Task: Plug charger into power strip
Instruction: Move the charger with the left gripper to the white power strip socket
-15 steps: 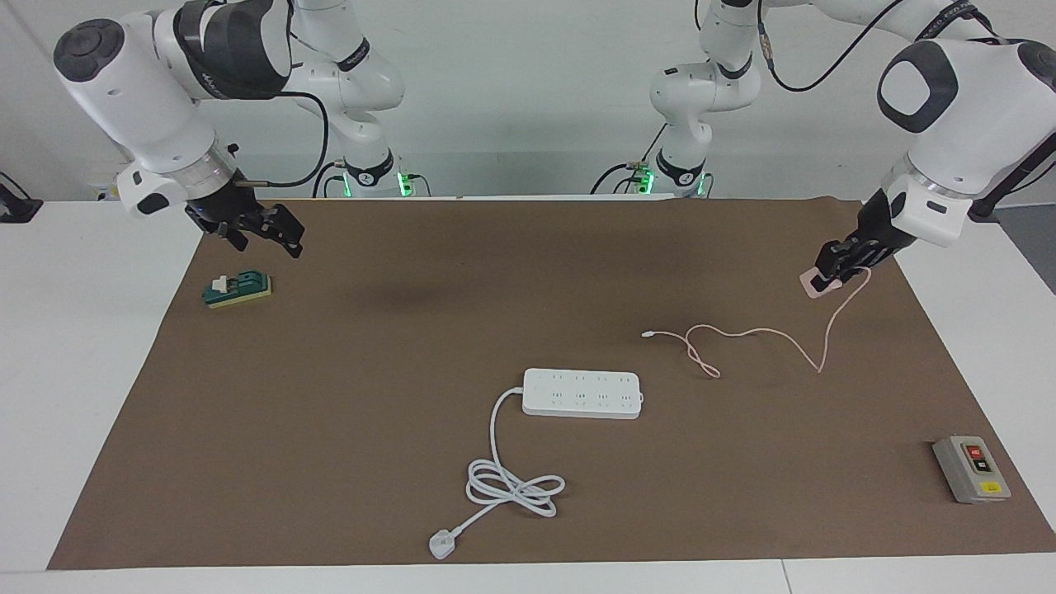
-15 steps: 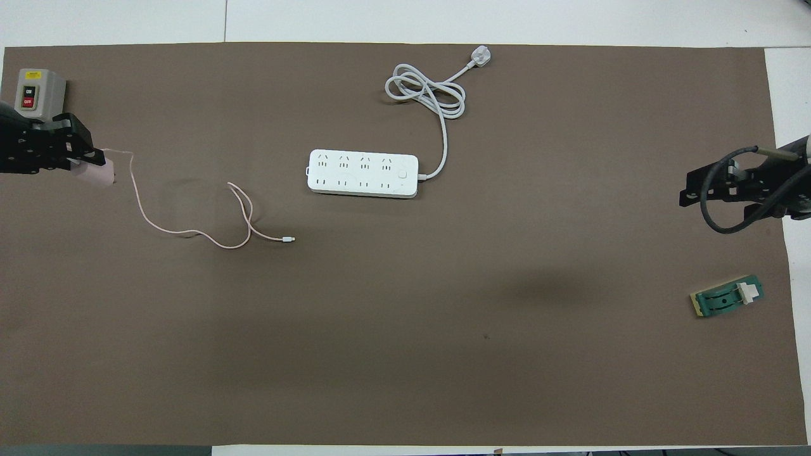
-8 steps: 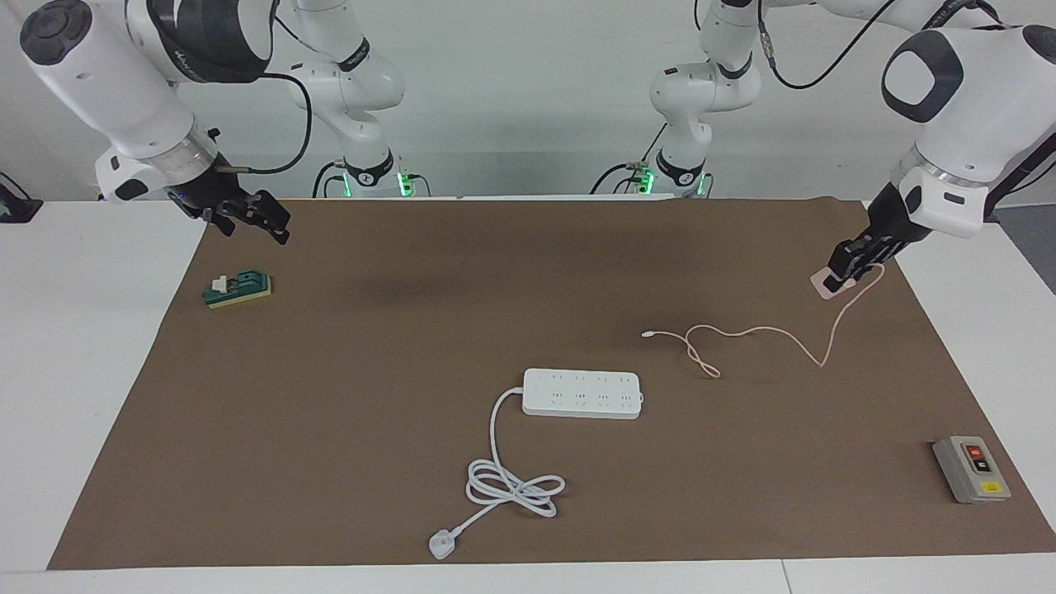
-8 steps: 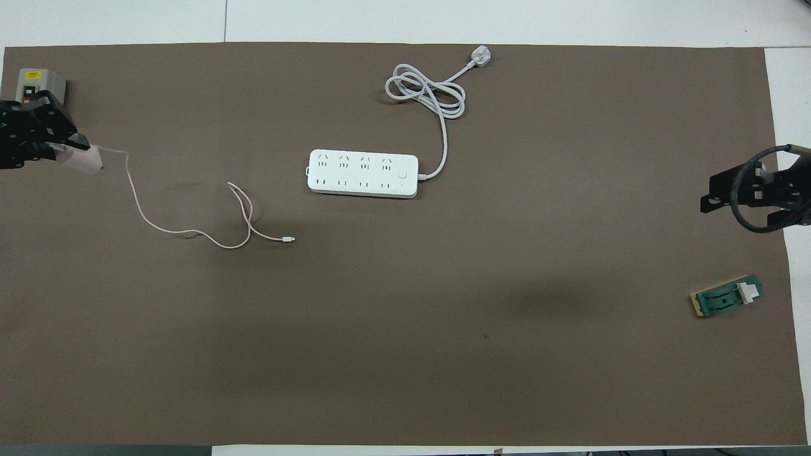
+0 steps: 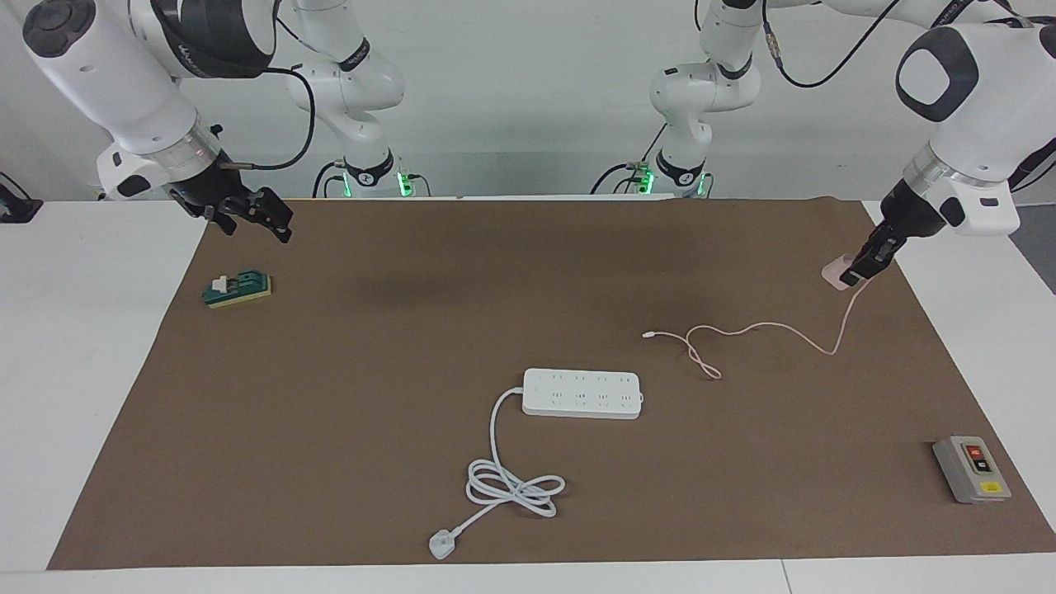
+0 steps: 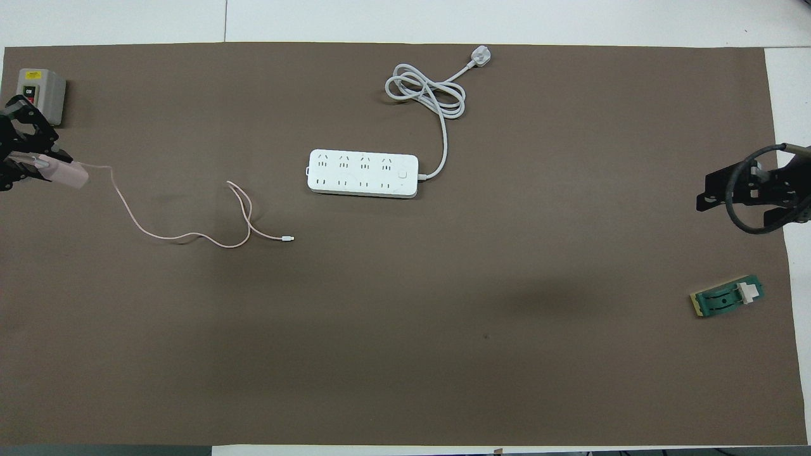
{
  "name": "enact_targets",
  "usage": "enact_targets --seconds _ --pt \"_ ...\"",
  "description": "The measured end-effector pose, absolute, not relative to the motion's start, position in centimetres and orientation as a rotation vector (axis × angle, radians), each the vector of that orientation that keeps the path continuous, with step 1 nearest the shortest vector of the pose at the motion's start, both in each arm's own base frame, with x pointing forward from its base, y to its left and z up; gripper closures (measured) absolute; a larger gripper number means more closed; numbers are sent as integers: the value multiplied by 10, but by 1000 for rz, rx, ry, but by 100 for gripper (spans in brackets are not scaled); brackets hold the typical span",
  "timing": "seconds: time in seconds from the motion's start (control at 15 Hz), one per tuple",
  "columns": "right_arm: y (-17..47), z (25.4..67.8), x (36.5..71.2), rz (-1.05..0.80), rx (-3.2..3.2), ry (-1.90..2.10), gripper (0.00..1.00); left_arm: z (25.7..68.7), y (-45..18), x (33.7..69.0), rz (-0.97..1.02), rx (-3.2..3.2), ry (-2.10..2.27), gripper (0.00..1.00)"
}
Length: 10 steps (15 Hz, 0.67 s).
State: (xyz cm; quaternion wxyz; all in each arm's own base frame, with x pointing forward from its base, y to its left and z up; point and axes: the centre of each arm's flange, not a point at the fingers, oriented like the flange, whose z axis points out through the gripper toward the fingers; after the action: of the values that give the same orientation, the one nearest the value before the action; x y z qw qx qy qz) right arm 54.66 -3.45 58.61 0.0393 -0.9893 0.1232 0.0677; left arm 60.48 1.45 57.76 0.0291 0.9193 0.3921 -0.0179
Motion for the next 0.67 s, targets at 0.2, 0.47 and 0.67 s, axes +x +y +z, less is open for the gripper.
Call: enact_targets --seconds 0.2,0.47,0.67 --pt "-36 587 547 200 -3032 383 0 548 -29 629 -12 2717 1472 68" --pt "-50 592 551 118 -3041 278 0 497 -107 664 58 2619 1780 68" --pt "-63 593 552 91 -3046 205 0 458 -167 678 134 2591 1935 68"
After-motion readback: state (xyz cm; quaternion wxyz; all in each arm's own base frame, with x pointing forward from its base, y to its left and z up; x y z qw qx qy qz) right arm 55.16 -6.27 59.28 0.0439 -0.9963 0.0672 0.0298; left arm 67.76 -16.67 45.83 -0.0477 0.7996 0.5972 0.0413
